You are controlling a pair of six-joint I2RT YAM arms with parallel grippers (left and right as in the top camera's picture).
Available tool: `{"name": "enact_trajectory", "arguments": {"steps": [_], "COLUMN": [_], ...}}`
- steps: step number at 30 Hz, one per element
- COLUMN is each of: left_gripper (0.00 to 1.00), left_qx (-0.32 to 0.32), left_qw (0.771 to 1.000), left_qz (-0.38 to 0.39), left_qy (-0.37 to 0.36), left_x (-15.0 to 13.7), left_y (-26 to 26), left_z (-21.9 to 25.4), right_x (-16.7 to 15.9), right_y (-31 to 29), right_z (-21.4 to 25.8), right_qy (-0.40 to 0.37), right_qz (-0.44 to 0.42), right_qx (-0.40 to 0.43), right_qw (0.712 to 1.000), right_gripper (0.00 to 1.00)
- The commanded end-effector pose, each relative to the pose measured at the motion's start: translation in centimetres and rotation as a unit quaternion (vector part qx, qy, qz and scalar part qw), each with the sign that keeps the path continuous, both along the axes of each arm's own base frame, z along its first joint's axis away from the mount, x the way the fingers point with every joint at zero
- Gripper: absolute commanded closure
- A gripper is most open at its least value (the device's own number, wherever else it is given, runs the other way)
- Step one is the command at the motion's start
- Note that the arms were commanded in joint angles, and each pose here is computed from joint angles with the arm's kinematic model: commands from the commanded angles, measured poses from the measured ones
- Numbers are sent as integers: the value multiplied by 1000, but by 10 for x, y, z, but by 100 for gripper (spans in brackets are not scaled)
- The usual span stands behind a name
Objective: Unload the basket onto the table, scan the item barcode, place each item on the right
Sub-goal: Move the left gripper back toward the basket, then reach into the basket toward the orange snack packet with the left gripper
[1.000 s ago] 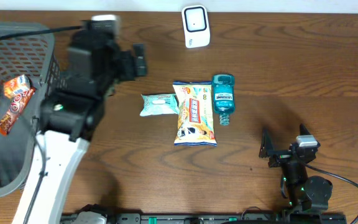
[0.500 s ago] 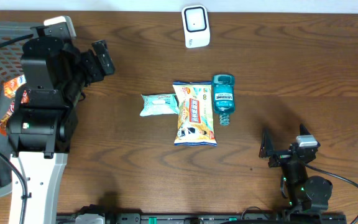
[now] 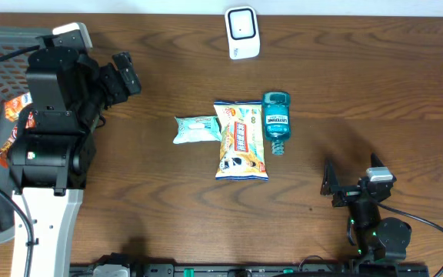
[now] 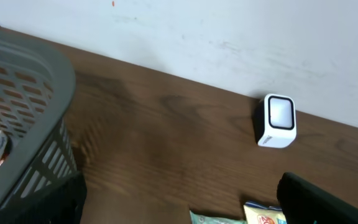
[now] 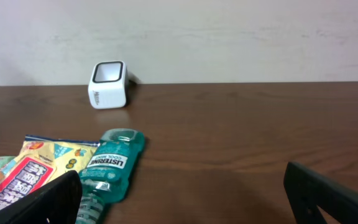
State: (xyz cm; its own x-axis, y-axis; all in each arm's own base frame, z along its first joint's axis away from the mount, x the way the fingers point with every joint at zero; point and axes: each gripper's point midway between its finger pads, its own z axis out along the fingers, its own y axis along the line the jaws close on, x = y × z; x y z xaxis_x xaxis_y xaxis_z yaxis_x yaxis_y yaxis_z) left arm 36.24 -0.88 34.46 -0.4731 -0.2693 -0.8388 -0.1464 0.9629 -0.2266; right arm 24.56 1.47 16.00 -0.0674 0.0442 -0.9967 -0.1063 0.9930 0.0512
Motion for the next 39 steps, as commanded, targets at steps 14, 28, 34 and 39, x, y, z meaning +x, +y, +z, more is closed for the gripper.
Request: {"name": "enact_trajectory", "arguments": {"steps": [14,28,34,39], "left_gripper": [2,2,2,2], "left_qx": [-71,-104,-196,-278], "left_qw": [982,927,869,787], "left_qz": [165,349,454,548], "left_qy": [-54,-92,-23,56], "left_x": [-45,-84,-83,-93], "left_y": [82,188,236,265], "left_z": [35,40,-23,-93], "right_x": [0,0,0,0], "right_y": [0,0,0,0], "right_z": [0,0,0,0], "right_qy": [0,0,0,0], "right_qz": [0,0,0,0], "right_qx": [3,3,3,3], "right_qw": [1000,1000,1000,1000], "right_gripper": [1,1,1,1]}}
